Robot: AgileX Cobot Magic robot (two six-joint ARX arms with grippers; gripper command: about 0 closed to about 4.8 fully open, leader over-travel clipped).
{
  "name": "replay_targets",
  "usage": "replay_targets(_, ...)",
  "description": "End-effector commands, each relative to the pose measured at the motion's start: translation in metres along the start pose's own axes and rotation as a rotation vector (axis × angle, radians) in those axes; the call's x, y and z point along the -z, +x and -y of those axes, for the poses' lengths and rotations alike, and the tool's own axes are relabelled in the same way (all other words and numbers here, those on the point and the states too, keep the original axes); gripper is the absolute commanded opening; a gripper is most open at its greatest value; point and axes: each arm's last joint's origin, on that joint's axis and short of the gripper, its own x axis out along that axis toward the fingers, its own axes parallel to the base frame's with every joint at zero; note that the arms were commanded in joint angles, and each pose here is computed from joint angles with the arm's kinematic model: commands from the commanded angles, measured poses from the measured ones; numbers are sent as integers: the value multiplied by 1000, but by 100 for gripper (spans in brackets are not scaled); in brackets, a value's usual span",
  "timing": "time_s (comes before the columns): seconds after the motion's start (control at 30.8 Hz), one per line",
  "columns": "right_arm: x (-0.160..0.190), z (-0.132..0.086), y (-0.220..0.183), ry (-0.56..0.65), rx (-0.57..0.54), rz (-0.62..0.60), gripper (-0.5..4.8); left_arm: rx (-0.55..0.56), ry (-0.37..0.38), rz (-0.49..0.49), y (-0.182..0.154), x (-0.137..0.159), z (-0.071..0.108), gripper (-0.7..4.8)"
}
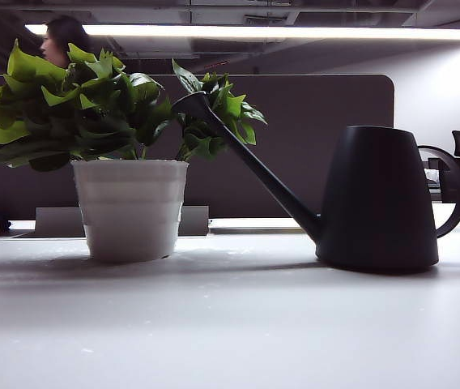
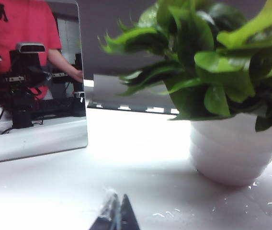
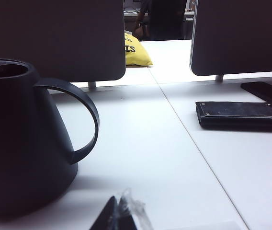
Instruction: Pick up the watering can from the table, water the potted plant, and put the can back.
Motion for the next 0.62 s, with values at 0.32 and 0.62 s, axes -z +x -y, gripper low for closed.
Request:
replay_targets(0.32, -10, -1, -2, 7, -36, 43, -6, -11, -6, 19, 0, -4, 0, -6)
replay_targets(0.62, -91, -2, -24, -12, -103, 167, -5, 47, -255, 83, -14, -51, 5, -5)
